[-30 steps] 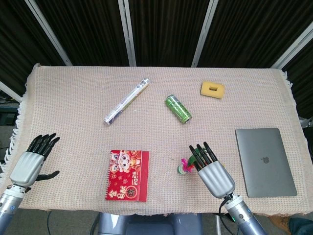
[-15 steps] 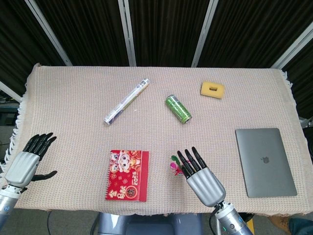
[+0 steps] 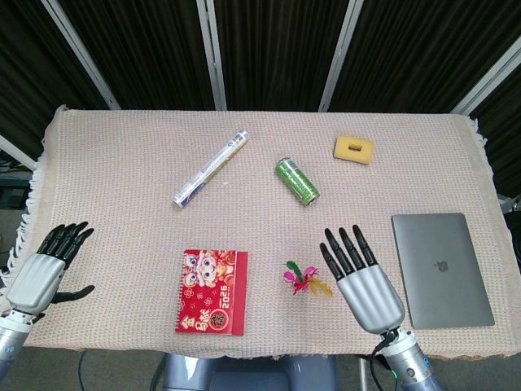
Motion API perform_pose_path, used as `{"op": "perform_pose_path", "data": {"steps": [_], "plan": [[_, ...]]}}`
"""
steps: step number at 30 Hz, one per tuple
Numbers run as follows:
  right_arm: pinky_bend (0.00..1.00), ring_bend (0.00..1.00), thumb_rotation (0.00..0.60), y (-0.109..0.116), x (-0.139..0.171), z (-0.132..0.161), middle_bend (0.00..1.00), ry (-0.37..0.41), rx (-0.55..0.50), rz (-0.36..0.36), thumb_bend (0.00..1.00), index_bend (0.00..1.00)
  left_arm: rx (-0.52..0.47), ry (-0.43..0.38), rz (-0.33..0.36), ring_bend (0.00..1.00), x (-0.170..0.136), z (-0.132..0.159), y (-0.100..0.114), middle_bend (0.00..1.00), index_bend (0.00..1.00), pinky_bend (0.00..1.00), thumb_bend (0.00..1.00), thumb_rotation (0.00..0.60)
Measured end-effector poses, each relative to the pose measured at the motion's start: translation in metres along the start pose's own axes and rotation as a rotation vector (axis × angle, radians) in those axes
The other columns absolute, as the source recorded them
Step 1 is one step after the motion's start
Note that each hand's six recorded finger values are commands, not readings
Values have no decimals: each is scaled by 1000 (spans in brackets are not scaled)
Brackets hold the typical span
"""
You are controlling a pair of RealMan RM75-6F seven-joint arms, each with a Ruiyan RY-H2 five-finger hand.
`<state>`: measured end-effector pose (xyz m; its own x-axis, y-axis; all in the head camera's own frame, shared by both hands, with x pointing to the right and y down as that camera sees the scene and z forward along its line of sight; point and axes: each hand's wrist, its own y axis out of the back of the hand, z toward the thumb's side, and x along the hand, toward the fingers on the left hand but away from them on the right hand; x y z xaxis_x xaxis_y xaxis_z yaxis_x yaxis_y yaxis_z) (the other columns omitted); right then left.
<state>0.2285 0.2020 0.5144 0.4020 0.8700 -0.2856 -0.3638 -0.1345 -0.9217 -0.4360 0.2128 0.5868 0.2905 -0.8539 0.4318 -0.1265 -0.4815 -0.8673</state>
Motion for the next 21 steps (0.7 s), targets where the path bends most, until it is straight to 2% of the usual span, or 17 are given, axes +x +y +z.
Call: {"op": "perform_pose_path", "data": {"steps": [6, 11, 14, 16, 18, 21], "plan": [[0, 0, 600, -30, -16, -49, 0, -72, -128, 16, 97, 35, 24, 15, 4, 0, 1, 0, -3, 0, 0, 0, 7, 600], [0, 0, 600, -70, -16, -109, 0, -179, -270, 37, 84, 0, 45, 33, -2, 0, 4, 1, -8, 0, 0, 0, 8, 600], [0, 0, 600, -91, 5, -140, 0, -250, -331, 56, 84, 0, 52, 33, 6, 0, 7, 4, -10, 0, 0, 0, 8, 600], [0, 0, 600, -105, 32, -155, 0, -298, -338, 82, 84, 0, 55, 26, 15, 0, 8, 6, -11, 0, 0, 0, 8, 600], [0, 0, 600, -113, 54, -159, 0, -331, -342, 101, 84, 0, 56, 19, 24, 0, 9, 7, -12, 0, 0, 0, 8, 600], [0, 0, 600, -119, 68, -156, 0, -345, -345, 115, 84, 0, 58, 7, 37, 0, 9, 9, -12, 0, 0, 0, 10, 600]]}}
